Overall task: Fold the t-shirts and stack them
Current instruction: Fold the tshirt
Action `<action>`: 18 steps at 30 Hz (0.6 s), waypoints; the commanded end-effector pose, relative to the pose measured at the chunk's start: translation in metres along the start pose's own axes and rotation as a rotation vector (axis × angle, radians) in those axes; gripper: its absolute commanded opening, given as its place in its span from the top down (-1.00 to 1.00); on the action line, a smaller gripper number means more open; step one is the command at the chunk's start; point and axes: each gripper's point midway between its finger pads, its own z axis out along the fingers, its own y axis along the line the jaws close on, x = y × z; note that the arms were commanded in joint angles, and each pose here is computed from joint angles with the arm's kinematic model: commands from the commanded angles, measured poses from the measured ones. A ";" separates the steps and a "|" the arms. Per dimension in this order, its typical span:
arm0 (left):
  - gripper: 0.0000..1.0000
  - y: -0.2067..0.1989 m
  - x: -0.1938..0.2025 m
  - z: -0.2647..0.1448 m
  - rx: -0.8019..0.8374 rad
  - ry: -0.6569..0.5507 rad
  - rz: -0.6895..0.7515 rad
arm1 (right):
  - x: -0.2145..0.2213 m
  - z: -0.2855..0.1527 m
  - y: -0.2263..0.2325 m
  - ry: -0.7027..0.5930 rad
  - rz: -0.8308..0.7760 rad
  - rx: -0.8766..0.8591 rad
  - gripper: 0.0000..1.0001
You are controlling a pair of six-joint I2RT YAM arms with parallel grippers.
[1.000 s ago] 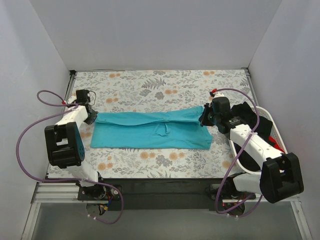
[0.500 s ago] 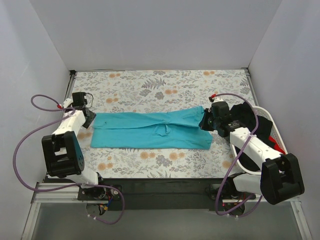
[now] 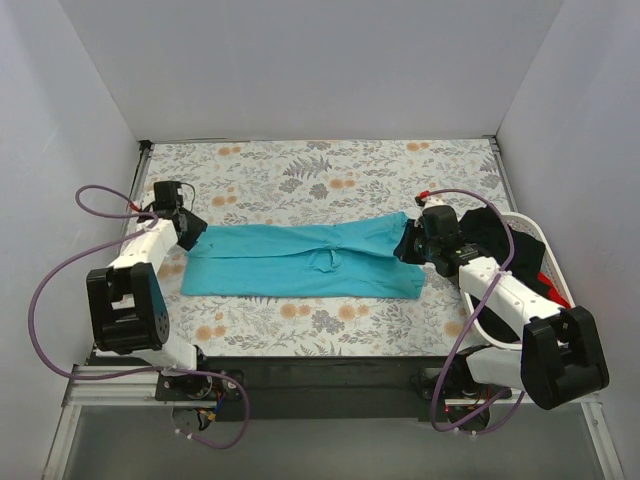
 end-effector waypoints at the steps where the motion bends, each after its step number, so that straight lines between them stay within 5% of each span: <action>1: 0.29 -0.038 0.018 -0.004 0.140 0.069 0.033 | -0.002 0.001 0.009 -0.017 -0.015 -0.049 0.65; 2: 0.28 -0.044 0.030 -0.003 0.173 0.118 0.054 | 0.002 0.000 0.008 -0.010 -0.011 -0.049 0.31; 5: 0.28 -0.070 0.059 -0.009 0.276 0.204 0.145 | 0.000 -0.005 0.010 -0.026 -0.012 -0.061 -0.02; 18: 0.29 -0.186 0.204 -0.056 0.660 0.535 0.487 | -0.056 0.053 0.061 0.017 -0.129 -0.179 -0.06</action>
